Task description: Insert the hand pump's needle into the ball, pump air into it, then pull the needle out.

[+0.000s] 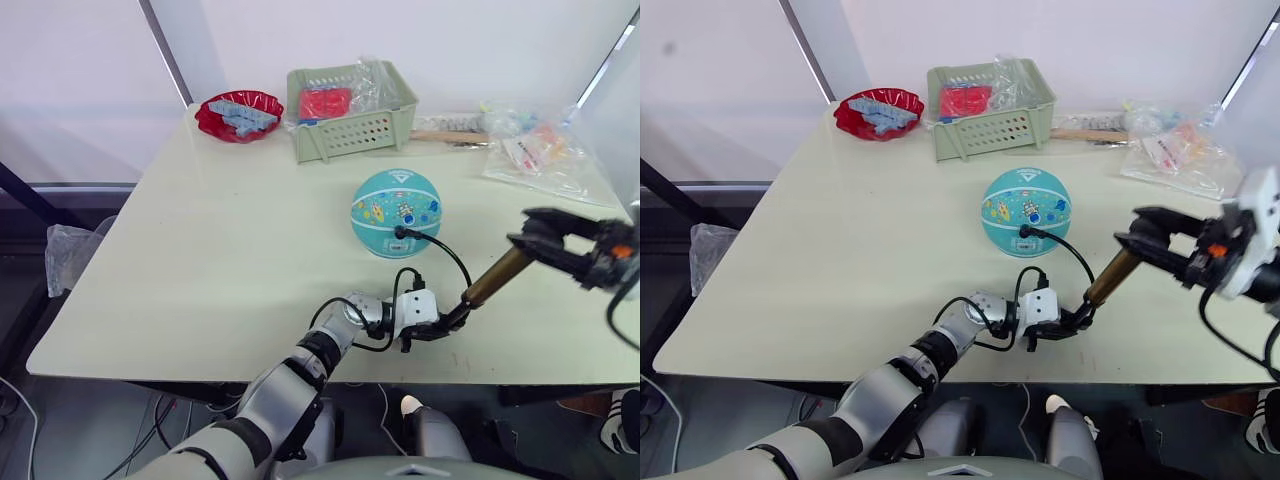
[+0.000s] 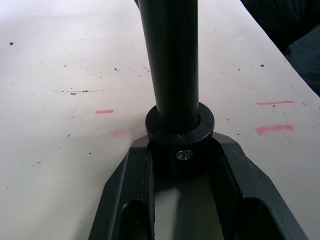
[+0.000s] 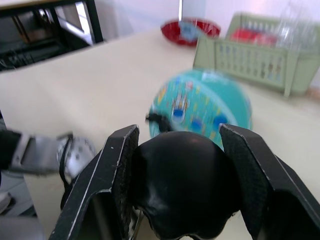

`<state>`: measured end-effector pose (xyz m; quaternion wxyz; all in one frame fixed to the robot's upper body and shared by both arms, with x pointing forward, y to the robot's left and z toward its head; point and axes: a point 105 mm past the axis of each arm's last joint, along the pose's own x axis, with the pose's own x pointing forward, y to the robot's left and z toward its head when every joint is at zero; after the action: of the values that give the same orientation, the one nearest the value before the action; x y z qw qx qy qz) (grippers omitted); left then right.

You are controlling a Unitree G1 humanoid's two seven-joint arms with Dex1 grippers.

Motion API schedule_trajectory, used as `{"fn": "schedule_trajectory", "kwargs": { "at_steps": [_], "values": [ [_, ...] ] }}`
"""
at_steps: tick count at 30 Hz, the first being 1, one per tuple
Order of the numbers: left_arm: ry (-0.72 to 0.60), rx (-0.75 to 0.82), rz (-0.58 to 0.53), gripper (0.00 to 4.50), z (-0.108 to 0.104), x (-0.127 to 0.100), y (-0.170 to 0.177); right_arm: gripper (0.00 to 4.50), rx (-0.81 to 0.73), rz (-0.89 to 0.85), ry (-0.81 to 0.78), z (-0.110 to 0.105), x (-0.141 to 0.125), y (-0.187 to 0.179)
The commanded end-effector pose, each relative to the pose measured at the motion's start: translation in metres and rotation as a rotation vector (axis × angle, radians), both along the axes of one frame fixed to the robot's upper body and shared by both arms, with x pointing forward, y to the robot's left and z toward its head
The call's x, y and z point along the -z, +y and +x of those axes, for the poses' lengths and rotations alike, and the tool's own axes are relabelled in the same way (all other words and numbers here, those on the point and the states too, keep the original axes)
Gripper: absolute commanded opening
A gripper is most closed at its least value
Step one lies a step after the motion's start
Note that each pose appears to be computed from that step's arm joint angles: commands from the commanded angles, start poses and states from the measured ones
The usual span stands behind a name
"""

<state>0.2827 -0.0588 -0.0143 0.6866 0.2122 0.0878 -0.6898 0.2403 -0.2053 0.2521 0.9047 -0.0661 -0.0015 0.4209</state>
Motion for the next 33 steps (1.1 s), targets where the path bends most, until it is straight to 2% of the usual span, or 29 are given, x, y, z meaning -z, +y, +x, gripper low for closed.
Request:
{"fn": "schedule_trajectory", "kwargs": {
  "at_steps": [1, 5, 8, 12, 20, 28, 33],
  "values": [
    [0.200, 0.000, 0.319, 1.10, -0.037, 0.077, 0.057, 2.09, 0.034, 0.026, -0.157, -0.008, -0.046, -0.010],
    [0.200, 0.001, 0.320, 1.10, -0.036, 0.077, 0.058, 2.09, 0.031, 0.036, -0.172, -0.011, -0.058, -0.011],
    [0.200, 0.002, 0.320, 1.10, -0.036, 0.077, 0.058, 2.09, 0.028, 0.021, -0.140, -0.010, -0.050, -0.008],
    [0.200, 0.001, 0.319, 1.10, -0.036, 0.076, 0.058, 2.09, 0.029, -0.034, -0.053, -0.005, -0.017, -0.002],
    [0.201, -0.003, 0.317, 1.10, -0.036, 0.076, 0.057, 2.09, 0.082, -0.155, 0.083, 0.004, 0.066, 0.003],
    [0.202, -0.003, 0.312, 1.10, -0.035, 0.075, 0.058, 2.09, 0.092, -0.223, 0.101, 0.005, 0.112, 0.013],
    [0.202, 0.000, 0.299, 1.10, -0.033, 0.072, 0.055, 2.09, 0.107, -0.250, 0.084, 0.006, 0.127, 0.019]
  ]
}}
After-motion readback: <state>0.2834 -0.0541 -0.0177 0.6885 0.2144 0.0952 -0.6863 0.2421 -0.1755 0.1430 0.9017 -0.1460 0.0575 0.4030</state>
